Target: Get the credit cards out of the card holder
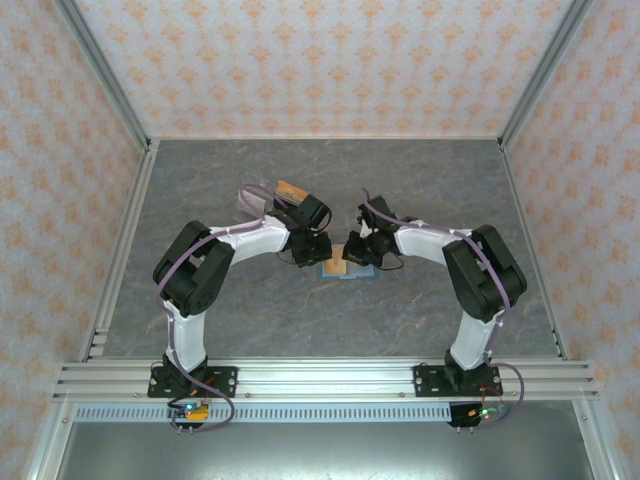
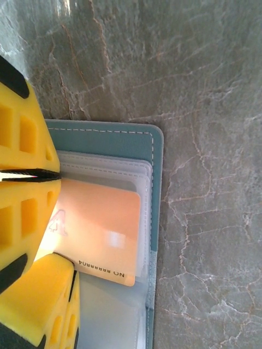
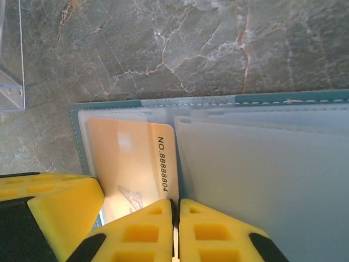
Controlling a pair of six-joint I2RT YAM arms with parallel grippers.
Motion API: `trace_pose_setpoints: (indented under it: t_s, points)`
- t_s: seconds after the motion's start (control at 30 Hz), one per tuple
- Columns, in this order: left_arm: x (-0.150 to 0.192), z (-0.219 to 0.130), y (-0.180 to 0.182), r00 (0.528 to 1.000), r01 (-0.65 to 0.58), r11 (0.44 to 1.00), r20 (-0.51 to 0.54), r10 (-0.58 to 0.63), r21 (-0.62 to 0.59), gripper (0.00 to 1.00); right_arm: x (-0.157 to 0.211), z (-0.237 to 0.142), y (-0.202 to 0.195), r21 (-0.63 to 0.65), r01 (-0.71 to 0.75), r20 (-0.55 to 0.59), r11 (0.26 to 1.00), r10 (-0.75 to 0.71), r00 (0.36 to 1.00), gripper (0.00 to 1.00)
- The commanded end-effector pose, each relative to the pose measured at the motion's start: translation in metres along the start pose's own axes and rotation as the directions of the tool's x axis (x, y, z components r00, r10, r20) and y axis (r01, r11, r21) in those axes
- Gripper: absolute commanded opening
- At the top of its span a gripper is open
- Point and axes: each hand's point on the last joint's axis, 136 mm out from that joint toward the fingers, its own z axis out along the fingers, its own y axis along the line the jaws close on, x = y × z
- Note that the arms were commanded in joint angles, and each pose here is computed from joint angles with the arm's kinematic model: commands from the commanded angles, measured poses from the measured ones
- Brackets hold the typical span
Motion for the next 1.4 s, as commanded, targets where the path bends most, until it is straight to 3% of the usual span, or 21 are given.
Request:
trace_pose_setpoints:
  t_s: [0.0,0.1,0.23,0.5,0.67,0.77,0.87,1.0,1.2,1.37]
  points:
    - [0.008,0.007,0.028,1.000,0.010,0.991,-0.018,-0.013,-0.130,0.19,-0.004,-0.002,-0.002,0.014,0.006,0.025,1.000,-0.006,1.000,0.04]
    - [0.006,0.002,0.028,1.000,0.009,0.991,-0.004,-0.009,-0.132,0.28,-0.004,-0.008,-0.007,0.018,0.007,0.037,1.000,-0.007,0.999,0.00]
    - [0.001,-0.004,0.019,1.000,0.006,0.995,0.012,-0.005,-0.100,0.32,-0.005,-0.016,-0.009,-0.025,0.034,0.047,0.999,-0.033,0.998,0.00]
    - [-0.003,-0.011,0.004,1.000,-0.003,0.999,0.021,0.003,-0.034,0.32,-0.010,-0.036,-0.004,-0.084,0.060,0.101,0.995,-0.051,0.994,0.00]
    - [-0.015,-0.035,-0.006,0.997,-0.039,0.999,0.071,0.040,-0.010,0.33,-0.013,-0.044,0.000,-0.110,0.064,0.141,0.992,-0.048,0.989,0.00]
    - [-0.017,-0.041,-0.010,0.996,-0.045,0.999,0.082,0.043,0.016,0.33,-0.011,-0.042,0.004,-0.141,0.057,0.115,0.988,-0.041,0.993,0.00]
    - [-0.013,-0.037,-0.017,0.997,-0.051,0.997,0.056,0.047,0.064,0.32,-0.006,-0.034,0.013,-0.195,0.026,0.046,0.981,-0.018,0.999,0.07]
    - [-0.009,-0.027,-0.023,0.999,-0.043,0.994,0.025,0.041,0.096,0.27,-0.008,-0.022,0.008,-0.165,-0.014,0.003,0.986,0.015,1.000,0.20]
    - [-0.009,-0.019,-0.021,0.999,-0.033,0.996,0.009,0.032,0.086,0.20,-0.009,-0.013,0.002,-0.140,-0.033,-0.021,0.990,0.031,0.999,0.22]
    - [-0.006,0.000,-0.002,1.000,-0.008,1.000,-0.021,0.008,0.000,0.15,-0.008,-0.008,-0.003,-0.117,-0.036,-0.028,0.992,0.033,0.999,0.22]
